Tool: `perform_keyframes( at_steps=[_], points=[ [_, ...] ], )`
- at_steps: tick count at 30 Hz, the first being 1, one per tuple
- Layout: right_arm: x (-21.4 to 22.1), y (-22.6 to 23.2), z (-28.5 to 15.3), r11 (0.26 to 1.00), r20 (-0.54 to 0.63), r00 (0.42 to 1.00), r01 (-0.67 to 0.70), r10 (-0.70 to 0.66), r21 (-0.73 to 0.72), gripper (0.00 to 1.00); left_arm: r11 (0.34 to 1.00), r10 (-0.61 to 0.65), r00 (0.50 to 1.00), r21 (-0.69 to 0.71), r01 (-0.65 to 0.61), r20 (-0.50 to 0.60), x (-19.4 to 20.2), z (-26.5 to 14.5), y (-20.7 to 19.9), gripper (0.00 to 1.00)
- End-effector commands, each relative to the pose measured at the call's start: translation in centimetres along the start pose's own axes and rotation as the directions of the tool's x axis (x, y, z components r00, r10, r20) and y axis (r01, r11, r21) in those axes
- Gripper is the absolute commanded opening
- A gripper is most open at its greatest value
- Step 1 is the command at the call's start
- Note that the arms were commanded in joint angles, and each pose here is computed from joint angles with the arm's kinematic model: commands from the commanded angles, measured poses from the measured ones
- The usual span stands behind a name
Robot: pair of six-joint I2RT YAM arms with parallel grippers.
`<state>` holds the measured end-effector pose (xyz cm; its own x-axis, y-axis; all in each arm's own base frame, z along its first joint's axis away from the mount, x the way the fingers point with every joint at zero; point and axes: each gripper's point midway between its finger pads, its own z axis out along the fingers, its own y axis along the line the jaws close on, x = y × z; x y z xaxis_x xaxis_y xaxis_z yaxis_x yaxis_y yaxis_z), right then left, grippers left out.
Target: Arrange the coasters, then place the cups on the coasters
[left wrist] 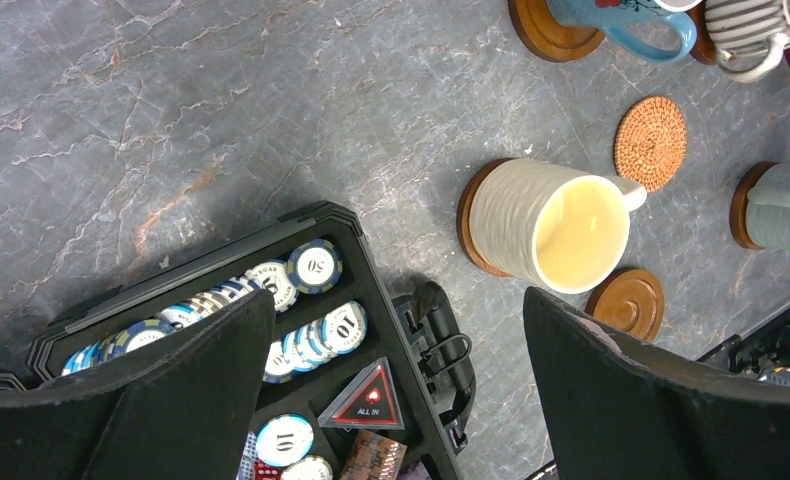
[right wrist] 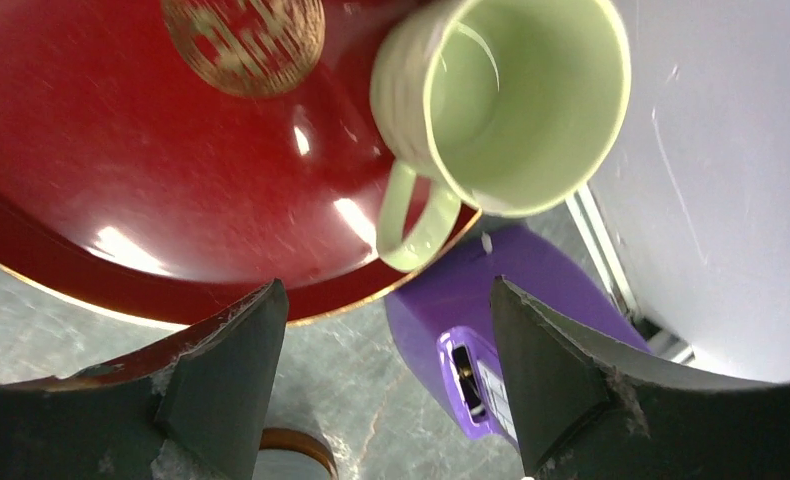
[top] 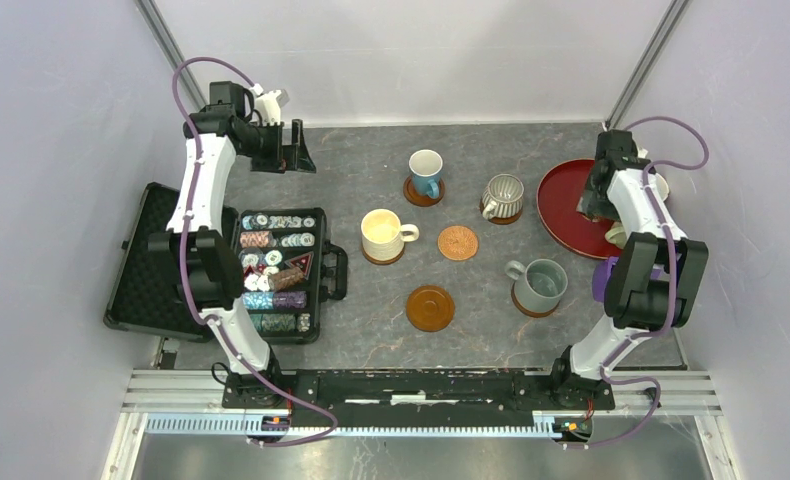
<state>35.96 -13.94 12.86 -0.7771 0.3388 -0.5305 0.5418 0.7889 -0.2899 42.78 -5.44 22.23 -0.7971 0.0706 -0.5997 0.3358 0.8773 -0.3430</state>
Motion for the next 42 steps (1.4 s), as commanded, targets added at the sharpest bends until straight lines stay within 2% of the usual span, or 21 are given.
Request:
perform_keyframes(
  at_steps=[1, 9, 18, 22, 31, 42],
  points=[
    [1.3, -1.8, -0.8, 0.996, -0.005, 0.998, -0.068, 0.069, 0.049, 0.8, 1.0, 0.007, 1.0, 0.029, -0.008, 0.023, -1.2, -0.4, -0.8, 1.0],
    [1.4, -2.8, 0.5, 0.99, -0.032, 0.99, -0.135, 0.136, 0.038, 0.8, 0.999, -0.007, 1.0, 0.047, 0.007, 0.013, -1.6, -0.1, -0.8, 1.0],
    [1.3, -2.4, 1.9, 0.987, -0.058, 0.985, -0.161, 0.162, 0.025, 0.76, 0.999, -0.012, 1.0, 0.047, 0.011, 0.015, -2.0, 0.0, -0.8, 1.0],
    [1.4, -2.1, 2.6, 0.986, -0.072, 0.983, -0.166, 0.168, 0.025, 0.73, 0.999, -0.012, 1.0, 0.042, 0.011, 0.01, -1.8, -0.1, -0.7, 1.0],
    [0.9, -1.6, 3.8, 0.983, -0.07, 0.981, -0.182, 0.183, 0.028, 0.57, 1.0, -0.002, 1.0, 0.028, 0.002, -0.005, -1.3, -0.4, -0.6, 1.0],
    [1.5, -2.1, 4.7, 0.983, -0.079, 0.981, -0.175, 0.179, 0.06, 0.54, 1.0, 0.0, 1.0, 0.023, 0.0, -0.009, -1.3, -0.2, -0.4, 1.0]
  ],
)
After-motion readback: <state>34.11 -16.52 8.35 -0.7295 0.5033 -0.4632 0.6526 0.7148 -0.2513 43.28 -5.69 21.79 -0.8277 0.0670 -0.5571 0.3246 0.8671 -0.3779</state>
